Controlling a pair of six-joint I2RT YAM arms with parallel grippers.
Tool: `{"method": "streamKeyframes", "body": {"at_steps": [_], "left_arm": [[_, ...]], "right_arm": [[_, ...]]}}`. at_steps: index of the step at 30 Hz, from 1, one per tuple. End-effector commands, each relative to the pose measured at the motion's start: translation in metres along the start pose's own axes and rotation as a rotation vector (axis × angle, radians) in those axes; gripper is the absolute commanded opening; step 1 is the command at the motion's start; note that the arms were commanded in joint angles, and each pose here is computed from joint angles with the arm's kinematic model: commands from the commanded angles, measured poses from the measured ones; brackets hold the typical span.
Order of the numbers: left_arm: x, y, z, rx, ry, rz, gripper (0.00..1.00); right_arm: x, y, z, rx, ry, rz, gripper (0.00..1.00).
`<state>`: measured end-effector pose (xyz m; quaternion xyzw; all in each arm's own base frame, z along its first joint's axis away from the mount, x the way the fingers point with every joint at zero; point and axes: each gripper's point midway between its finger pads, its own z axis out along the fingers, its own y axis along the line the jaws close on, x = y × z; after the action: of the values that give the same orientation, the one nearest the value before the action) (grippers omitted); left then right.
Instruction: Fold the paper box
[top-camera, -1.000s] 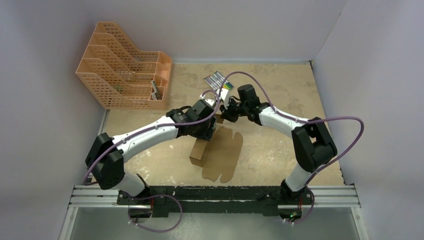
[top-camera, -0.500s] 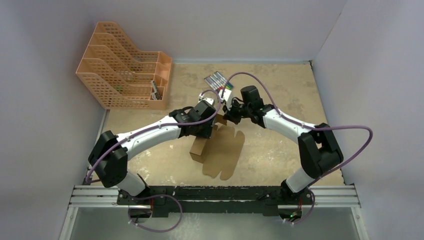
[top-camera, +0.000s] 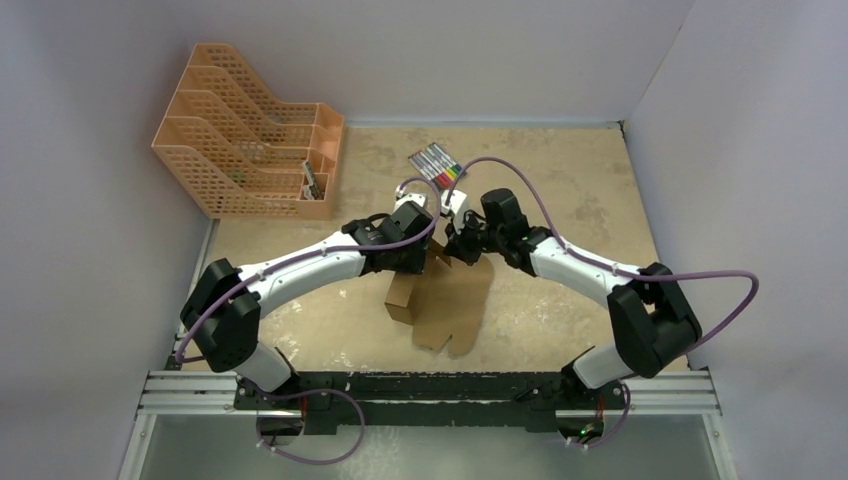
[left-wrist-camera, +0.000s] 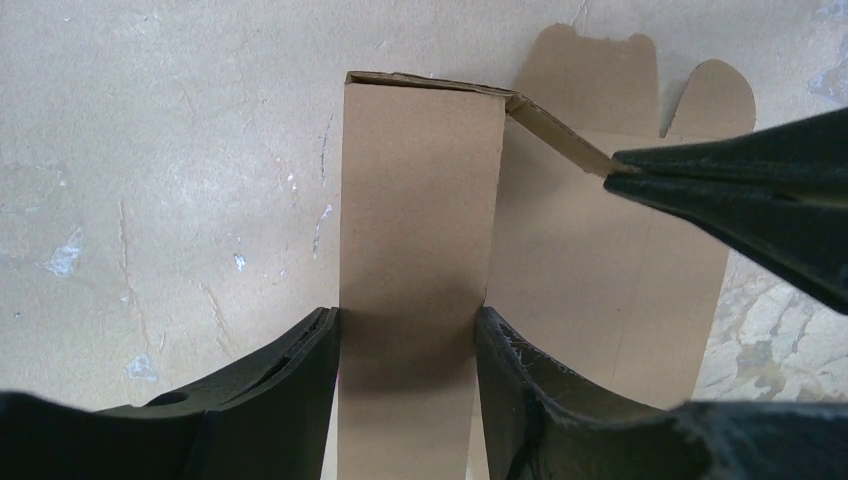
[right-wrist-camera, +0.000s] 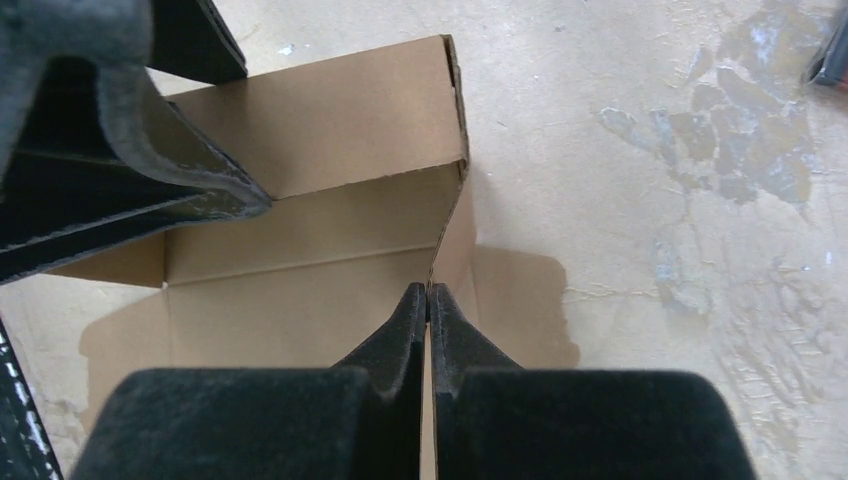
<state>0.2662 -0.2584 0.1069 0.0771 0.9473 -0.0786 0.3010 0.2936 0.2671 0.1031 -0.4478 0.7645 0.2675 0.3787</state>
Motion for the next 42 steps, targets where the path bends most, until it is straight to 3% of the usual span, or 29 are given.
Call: {"method": "streamKeyframes", "body": {"at_steps": [1, 13, 18, 24, 28, 35, 39, 42], "left_arm": [[-0.011, -0.004, 0.005, -0.001, -0.042, -0.028, 0.48], [-0.026, -0.022, -0.013, 0.144, -0.111, 0.049, 0.53], [-0.055, -0.023, -0.040, 0.229, -0.269, -0.050, 0.58], [-0.087, 0.024, -0.045, 0.216, -0.367, -0.250, 0.60], [-0.082, 0.040, -0.025, 0.187, -0.323, -0.301, 0.61], [-0.069, 0.014, 0.010, 0.308, -0.203, -0.339, 0.60], [-0.060, 0.018, 0.012, 0.281, -0.162, -0.365, 0.60], [-0.069, 0.038, -0.011, 0.198, -0.227, -0.393, 0.60]], "right_arm": [[-0.015, 0.023, 0.001, -0.031, -0.088, 0.053, 0.00], [-0.013, 0.022, 0.023, -0.058, -0.158, 0.031, 0.13], [-0.011, 0.015, 0.030, -0.042, -0.142, 0.021, 0.13], [-0.014, 0.013, 0.031, -0.035, -0.150, 0.017, 0.13], [-0.016, 0.011, 0.032, -0.029, -0.152, 0.015, 0.13], [-0.020, 0.017, 0.033, -0.078, -0.156, -0.004, 0.17], [-0.021, 0.017, 0.033, -0.078, -0.152, -0.011, 0.17], [-0.022, 0.014, 0.032, -0.060, -0.152, -0.017, 0.16]]}}
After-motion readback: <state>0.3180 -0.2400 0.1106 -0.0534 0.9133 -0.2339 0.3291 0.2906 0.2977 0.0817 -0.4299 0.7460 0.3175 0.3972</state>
